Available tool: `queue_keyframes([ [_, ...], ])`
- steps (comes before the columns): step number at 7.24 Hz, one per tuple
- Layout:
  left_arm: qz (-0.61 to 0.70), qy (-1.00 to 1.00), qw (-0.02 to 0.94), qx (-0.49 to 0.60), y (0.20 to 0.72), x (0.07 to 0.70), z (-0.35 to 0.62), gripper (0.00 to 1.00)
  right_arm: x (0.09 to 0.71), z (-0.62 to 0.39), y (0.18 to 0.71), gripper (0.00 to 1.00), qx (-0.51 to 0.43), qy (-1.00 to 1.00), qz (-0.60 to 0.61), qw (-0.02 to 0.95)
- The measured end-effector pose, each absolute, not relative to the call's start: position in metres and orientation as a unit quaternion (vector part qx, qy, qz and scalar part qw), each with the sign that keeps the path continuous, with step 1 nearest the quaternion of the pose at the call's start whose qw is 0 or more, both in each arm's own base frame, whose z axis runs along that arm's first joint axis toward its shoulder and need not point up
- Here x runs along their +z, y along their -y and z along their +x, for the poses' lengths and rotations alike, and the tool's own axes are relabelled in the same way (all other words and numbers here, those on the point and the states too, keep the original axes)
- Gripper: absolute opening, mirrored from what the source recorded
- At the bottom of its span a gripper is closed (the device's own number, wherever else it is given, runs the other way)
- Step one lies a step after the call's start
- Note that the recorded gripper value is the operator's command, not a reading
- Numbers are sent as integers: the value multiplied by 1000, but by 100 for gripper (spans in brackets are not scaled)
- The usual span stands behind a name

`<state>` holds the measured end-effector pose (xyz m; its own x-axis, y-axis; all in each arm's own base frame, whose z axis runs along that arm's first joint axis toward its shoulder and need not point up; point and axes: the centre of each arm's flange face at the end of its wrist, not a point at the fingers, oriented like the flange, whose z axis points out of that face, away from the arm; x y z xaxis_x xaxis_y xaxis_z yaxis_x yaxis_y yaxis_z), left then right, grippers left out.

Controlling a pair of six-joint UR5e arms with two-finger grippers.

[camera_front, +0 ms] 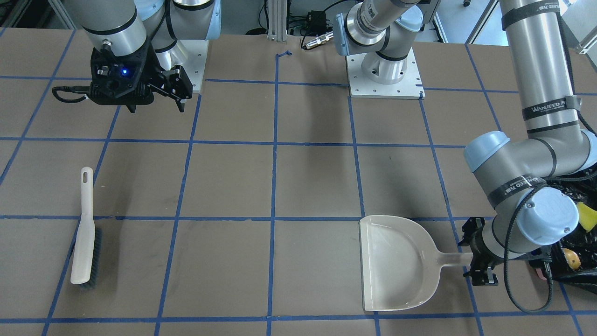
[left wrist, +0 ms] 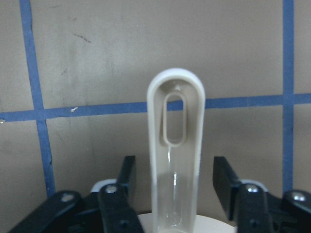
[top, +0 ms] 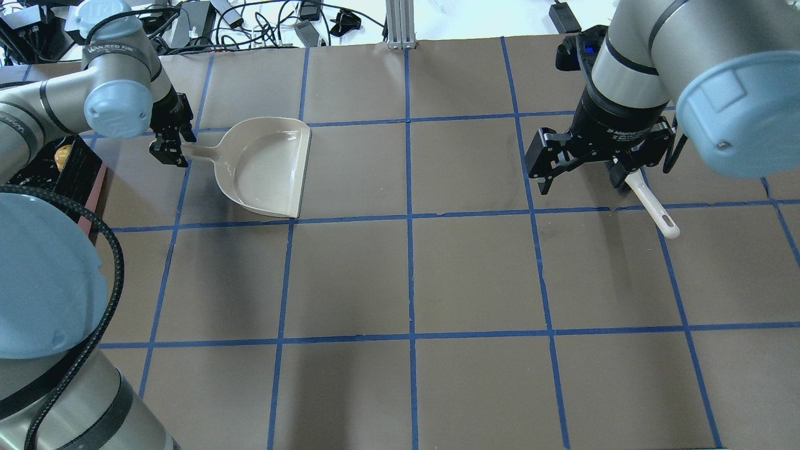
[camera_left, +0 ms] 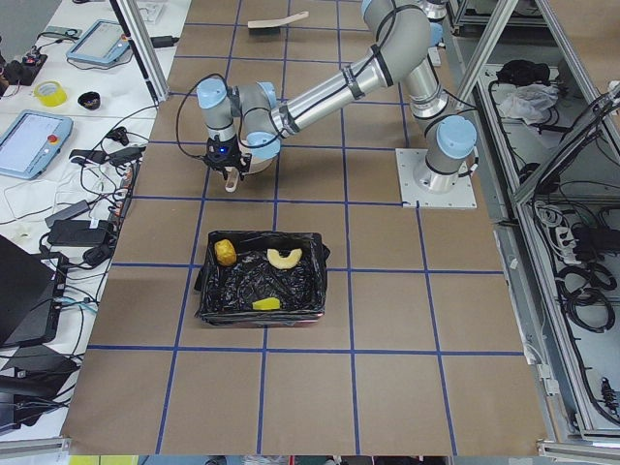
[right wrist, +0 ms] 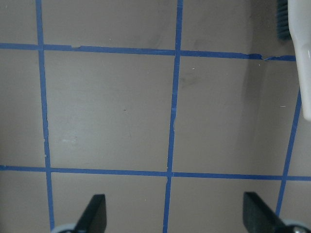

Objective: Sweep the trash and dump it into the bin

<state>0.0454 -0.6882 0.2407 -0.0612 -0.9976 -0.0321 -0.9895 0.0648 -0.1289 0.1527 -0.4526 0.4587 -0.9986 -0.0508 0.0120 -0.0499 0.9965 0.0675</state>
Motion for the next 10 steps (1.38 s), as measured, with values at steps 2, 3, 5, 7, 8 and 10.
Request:
queue_keyframes([
  [2, -679, -731, 51, -44, 688, 252, 41, 100, 458, 154, 452, 100, -35, 999, 25, 7],
  [3, -678, -732, 46, -55, 689, 265, 40, 100, 457, 154, 452, 100, -36, 999, 26, 8],
  [5, -678, -729, 26, -90, 692, 303, 41, 100, 458, 151, 455, 100, -32, 999, 27, 13],
  [7, -676, -727, 8, -119, 693, 341, 41, 100, 459, 149, 456, 100, -28, 999, 25, 15],
  [8, -668, -732, 1, -132, 691, 363, 38, 100, 461, 148, 456, 100, -27, 999, 23, 16],
  [10, -631, -760, -8, -156, 679, 406, 22, 100, 461, 147, 456, 100, -27, 999, 26, 15],
])
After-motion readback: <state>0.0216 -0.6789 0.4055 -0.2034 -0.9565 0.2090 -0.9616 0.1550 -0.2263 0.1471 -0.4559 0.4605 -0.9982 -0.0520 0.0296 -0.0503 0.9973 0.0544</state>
